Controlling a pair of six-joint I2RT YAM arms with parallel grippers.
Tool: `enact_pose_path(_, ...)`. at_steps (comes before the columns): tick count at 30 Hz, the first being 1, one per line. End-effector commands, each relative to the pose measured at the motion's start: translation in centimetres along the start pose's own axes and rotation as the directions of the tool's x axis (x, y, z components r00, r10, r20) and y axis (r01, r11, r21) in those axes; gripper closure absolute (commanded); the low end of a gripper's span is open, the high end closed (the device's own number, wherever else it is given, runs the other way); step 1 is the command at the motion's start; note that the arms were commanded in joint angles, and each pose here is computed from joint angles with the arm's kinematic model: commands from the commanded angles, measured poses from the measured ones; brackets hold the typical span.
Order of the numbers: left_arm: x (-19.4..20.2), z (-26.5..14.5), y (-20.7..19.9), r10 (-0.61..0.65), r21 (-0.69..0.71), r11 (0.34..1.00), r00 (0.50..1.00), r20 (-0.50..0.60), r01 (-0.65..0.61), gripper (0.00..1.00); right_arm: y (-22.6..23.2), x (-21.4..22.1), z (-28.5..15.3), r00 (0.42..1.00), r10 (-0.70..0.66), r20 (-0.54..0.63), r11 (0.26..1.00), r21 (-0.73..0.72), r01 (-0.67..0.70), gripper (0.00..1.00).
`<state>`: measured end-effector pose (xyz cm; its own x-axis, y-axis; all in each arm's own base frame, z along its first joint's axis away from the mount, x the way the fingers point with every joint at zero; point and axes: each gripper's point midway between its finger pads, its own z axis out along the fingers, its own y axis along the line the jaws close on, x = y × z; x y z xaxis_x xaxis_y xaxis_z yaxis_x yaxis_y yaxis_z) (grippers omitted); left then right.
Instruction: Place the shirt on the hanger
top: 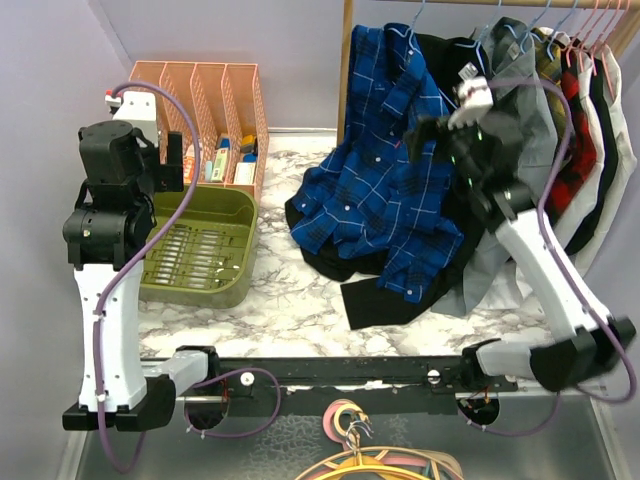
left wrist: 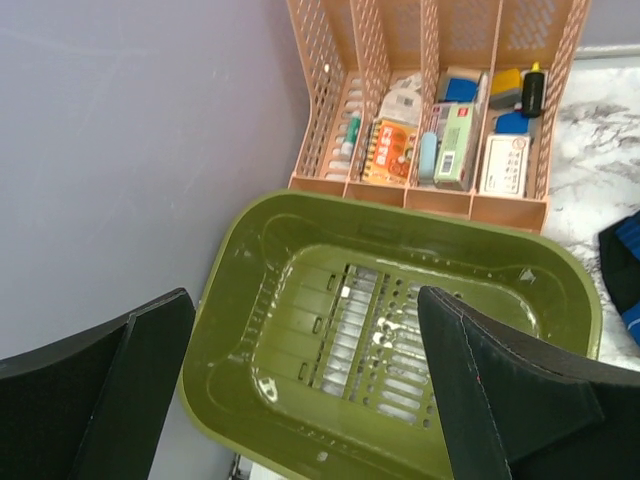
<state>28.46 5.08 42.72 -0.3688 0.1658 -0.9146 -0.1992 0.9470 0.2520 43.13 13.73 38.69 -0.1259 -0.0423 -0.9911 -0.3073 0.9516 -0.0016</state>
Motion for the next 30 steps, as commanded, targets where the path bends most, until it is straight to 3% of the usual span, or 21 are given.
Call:
enact_pose_path(1,0.8,-0.6,1.1,-0.051,-0.047,0.998,0.999,0.019,0.052,0.04,-0.4,3.6,-3.9,0.975,0.198,0.102,0.978,0.043,-0.203,0.01)
enact_pose_path(12,2.5,-3.1,1.3,-0.114,0.015,0.993,0.993,0.042,0.114,0.01,1.0,11.2,-12.1,0.902,0.423,0.089,0.905,0.009,-0.425,0.01)
enact_pose_path(17,2.7,-3.1,1.9,-0.120,0.023,0.993,0.992,0.034,0.120,0.01,-0.2,13.9,-12.6,0.913,0.400,0.083,0.910,0.080,-0.407,0.01)
enact_pose_path(21,3.3,-2.9,1.2,-0.136,0.057,0.989,0.990,0.021,0.135,0.02,-3.4,14.4,-12.6,0.924,0.341,0.172,0.899,0.229,-0.374,0.01)
enact_pose_path(26,3.3,-2.6,0.6,-0.165,0.110,0.980,0.986,0.009,0.163,0.02,-2.9,13.5,-10.9,0.927,0.320,0.196,0.915,0.188,-0.356,0.00)
enact_pose_path(28,3.3,-2.3,0.4,-0.173,0.122,0.978,0.985,0.004,0.171,0.02,-2.5,14.2,-9.8,0.919,0.358,0.166,0.905,0.181,-0.385,0.11)
enact_pose_path(30,3.4,-2.1,0.7,-0.182,0.107,0.978,0.983,0.002,0.180,0.02,-2.1,15.0,-9.0,0.912,0.382,0.147,0.900,0.165,-0.403,0.41)
